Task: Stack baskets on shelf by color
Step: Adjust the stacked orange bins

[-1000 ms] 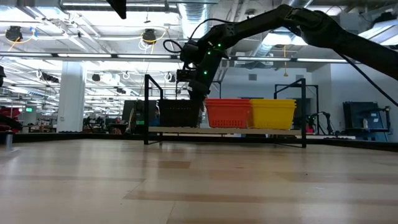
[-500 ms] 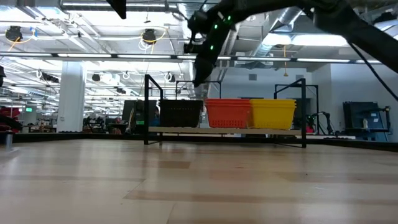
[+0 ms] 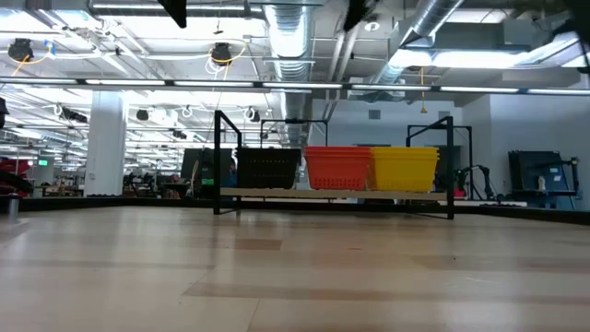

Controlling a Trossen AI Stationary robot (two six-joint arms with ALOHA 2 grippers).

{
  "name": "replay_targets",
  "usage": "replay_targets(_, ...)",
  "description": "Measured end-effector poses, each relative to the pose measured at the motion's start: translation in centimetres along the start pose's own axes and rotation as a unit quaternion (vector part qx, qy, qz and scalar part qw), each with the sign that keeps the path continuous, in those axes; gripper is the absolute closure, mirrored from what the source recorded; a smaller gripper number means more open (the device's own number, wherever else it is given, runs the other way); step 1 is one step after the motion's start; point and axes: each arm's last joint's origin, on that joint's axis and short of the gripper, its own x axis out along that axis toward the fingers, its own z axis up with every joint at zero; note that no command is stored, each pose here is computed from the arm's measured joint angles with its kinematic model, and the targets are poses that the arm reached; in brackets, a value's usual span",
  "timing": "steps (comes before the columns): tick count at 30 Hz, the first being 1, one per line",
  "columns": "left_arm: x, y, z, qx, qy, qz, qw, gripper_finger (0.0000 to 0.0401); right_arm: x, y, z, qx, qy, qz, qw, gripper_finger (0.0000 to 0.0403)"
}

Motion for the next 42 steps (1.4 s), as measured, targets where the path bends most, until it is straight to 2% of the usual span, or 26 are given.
replay_targets(6,-0.2,0.6,-1.0,0.018,-0.002,0.008,1.0,0.0401,-10.5,-4.1,-3.7,0.083,-0.047,-0.02,0.995,0.0397)
replay_targets(9,0.2,1.3,-3.4,0.005,0.013,0.015,1.0,0.0401,-15.2,-5.0,-6.1,0.117,-0.068,-0.016,0.991,0.0399)
replay_targets(12,0.8,1.9,-6.8,-0.041,0.02,0.018,0.999,0.0401,-19.1,-5.4,-8.6,0.147,-0.093,-0.001,0.985,0.0399)
replay_targets(14,1.2,2.0,-8.8,-0.079,0.006,-0.003,0.997,0.0401,-21.1,-5.4,-10.0,0.161,-0.113,0.015,0.98,0.04)
replay_targets(18,2.4,1.3,-11.8,-0.131,-0.053,-0.096,0.985,0.0401,-23.6,-5.1,-12.5,0.174,-0.142,0.059,0.973,0.04)
replay_targets(24,4.2,0.0,-14.8,-0.16,-0.148,-0.2,0.955,0.0401,-23.7,-3.3,-15.9,0.182,-0.15,0.13,0.963,0.0401)
replay_targets(28,5.3,-0.7,-16.4,-0.173,-0.169,-0.225,0.944,0.0401,-22.1,-1.1,-18.7,0.193,-0.186,0.171,0.948,0.0401)
replay_targets(35,6.1,-1.2,-17.7,-0.182,-0.176,-0.249,0.935,0.0401,-17.9,3.3,-24.9,0.246,-0.304,0.206,0.897,0.0401)
replay_targets(38,6.3,-1.4,-17.7,-0.184,-0.18,-0.254,0.932,0.0401,-16.4,4.6,-27.1,0.302,-0.343,0.219,0.862,0.0401)
replay_targets(40,6.2,-1.4,-17.6,-0.187,-0.188,-0.26,0.929,0.0401,-15.4,5.6,-28.1,0.333,-0.355,0.228,0.843,0.0401)
replay_targets(42,6.1,-1.4,-17.4,-0.187,-0.196,-0.261,0.927,0.0401,-14.2,6.7,-28.8,0.35,-0.35,0.236,0.836,0.0402)
